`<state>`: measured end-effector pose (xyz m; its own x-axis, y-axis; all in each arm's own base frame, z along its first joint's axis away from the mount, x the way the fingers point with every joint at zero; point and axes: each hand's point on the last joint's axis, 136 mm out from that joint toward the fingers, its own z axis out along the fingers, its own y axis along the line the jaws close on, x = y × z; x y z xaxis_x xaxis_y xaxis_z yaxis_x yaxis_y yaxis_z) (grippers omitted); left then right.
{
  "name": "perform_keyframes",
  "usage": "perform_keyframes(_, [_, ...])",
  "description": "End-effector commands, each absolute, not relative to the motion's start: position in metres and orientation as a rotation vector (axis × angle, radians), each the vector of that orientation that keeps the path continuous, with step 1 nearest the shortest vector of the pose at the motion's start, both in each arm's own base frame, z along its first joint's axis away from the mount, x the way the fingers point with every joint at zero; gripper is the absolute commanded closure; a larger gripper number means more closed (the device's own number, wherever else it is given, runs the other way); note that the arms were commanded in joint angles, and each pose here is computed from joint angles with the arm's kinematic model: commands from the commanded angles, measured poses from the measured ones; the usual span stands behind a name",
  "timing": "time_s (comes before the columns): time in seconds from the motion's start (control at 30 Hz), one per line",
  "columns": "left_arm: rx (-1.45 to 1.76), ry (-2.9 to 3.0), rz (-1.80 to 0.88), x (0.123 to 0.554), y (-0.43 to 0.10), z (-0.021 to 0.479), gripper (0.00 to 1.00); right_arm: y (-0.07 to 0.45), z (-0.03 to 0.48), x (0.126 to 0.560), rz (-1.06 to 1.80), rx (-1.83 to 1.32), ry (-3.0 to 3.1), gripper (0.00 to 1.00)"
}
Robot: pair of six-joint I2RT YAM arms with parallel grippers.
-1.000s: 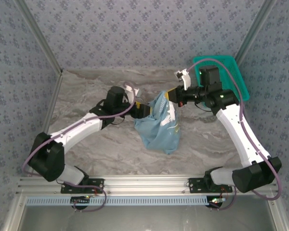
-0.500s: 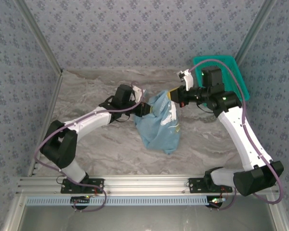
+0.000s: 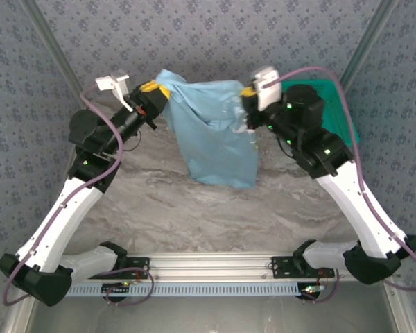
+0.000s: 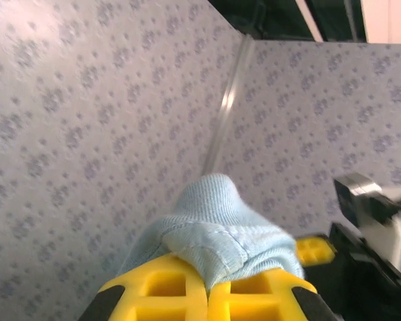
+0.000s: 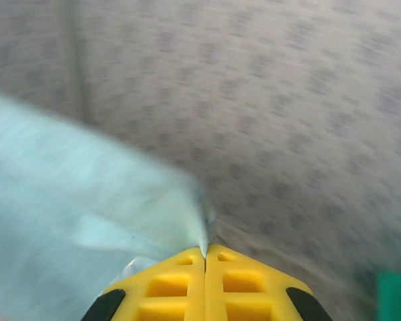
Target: Fold the inside-out t-shirt
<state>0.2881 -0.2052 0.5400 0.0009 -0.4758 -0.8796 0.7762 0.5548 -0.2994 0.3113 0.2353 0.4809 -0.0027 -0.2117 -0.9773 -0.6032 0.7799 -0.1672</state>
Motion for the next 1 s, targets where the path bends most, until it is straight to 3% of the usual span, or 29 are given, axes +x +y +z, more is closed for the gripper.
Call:
perform_keyframes(0.0, [0.124, 1.293, -0.837, 0.322, -0.16, 0.52, 1.0, 0.276, 0.48, 0.274, 0.426, -0.961, 1.423, 1.0])
perform_keyframes(0.07, [-0.005, 1.261, -0.765, 0.323, -0.117, 0.532, 1.0, 0.229, 0.51, 0.306, 0.337, -0.648, 1.44, 1.0])
perform_keyframes(0.13, [-0.011, 1.251, -0.748, 0.322, -0.11, 0.544, 1.0, 0.192, 0.522, 0.329, 0.29, -0.447, 1.486, 1.0])
perform_keyframes(0.23, [0.188, 1.333, -0.857, 0.333, -0.166, 0.549, 1.0, 0.268, 0.509, 0.278, 0.575, -0.849, 1.382, 1.0])
perform_keyframes(0.3, [0.286, 1.392, -0.856, 0.341, -0.196, 0.543, 1.0, 0.287, 0.5, 0.249, 0.672, -0.969, 1.325, 1.0])
perform_keyframes(0.43, [0.282, 1.386, -0.863, 0.359, -0.201, 0.548, 1.0, 0.211, 0.501, 0.311, 0.389, -0.49, 1.517, 1.0])
perform_keyframes(0.47, [0.275, 1.379, -0.865, 0.363, -0.199, 0.553, 1.0, 0.228, 0.494, 0.301, 0.46, -0.577, 1.519, 1.0])
perform_keyframes(0.53, [0.288, 1.366, -0.885, 0.368, -0.196, 0.564, 1.0, 0.285, 0.475, 0.239, 0.768, -0.962, 1.407, 1.0])
perform_keyframes(0.6, [0.301, 1.349, -0.886, 0.371, -0.192, 0.574, 1.0, 0.303, 0.458, 0.201, 0.889, -1.133, 1.322, 1.0])
perform_keyframes(0.8, [0.407, 1.297, -0.954, 0.368, -0.202, 0.601, 1.0, 0.321, 0.417, 0.207, 0.936, -1.143, 1.39, 1.0])
perform_keyframes(0.97, [0.503, 1.286, -1.047, 0.361, -0.222, 0.609, 1.0, 0.353, 0.387, 0.217, 0.808, -1.184, 1.509, 1.0])
